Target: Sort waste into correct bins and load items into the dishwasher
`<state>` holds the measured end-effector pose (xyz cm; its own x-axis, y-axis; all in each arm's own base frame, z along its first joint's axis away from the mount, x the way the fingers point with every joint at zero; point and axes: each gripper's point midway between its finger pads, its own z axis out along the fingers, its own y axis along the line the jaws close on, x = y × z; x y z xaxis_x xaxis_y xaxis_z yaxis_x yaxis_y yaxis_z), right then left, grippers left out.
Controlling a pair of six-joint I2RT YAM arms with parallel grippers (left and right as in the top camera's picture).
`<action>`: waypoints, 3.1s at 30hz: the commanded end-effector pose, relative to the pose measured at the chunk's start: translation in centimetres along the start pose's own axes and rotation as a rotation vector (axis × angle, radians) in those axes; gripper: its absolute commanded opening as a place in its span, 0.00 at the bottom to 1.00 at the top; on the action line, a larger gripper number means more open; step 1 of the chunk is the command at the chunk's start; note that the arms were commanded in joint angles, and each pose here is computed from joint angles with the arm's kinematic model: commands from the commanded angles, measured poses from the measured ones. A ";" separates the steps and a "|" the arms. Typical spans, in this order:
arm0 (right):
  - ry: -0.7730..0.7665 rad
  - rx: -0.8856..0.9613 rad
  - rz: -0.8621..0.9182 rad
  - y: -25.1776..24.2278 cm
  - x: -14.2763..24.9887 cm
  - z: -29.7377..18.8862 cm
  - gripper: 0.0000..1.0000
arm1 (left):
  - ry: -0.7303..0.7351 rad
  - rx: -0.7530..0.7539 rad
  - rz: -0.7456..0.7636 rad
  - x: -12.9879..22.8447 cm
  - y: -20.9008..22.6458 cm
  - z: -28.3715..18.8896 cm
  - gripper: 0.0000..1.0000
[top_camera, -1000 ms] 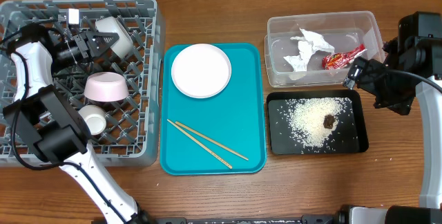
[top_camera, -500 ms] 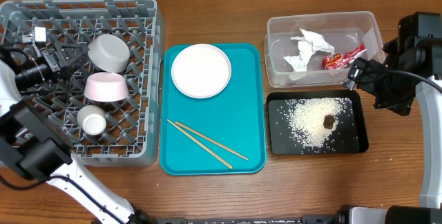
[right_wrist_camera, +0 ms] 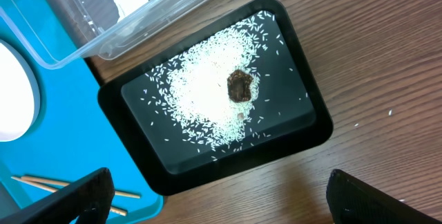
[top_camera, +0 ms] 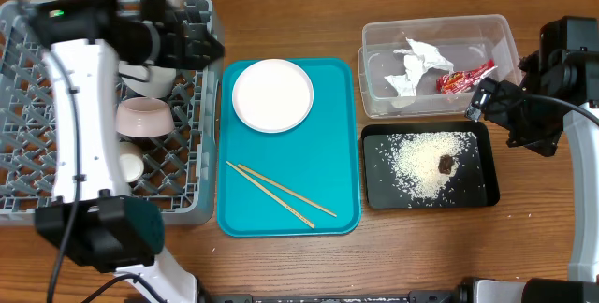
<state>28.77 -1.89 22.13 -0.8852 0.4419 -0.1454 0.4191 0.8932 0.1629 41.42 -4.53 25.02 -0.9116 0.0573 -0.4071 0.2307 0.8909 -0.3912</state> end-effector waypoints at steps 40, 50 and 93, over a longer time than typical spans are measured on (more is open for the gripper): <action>-0.013 0.003 -0.001 -0.2 0.0 -0.6 1.00 | 0.386 -0.516 -0.636 25.5 -3.8 14.8 1.00; -0.014 0.003 -0.001 -0.2 0.0 -0.6 1.00 | 0.483 -0.572 -0.525 26.9 -1.3 17.8 1.00; -0.013 0.003 -0.001 -0.2 0.0 -0.6 1.00 | -0.072 -0.671 -0.336 8.1 2.3 0.7 0.04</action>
<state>28.47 -1.85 22.07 -0.8869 0.4421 -0.1337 0.4211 0.8929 0.1591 32.64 -6.07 17.79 -0.8784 -0.3472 -0.3284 -0.3735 0.9274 0.0186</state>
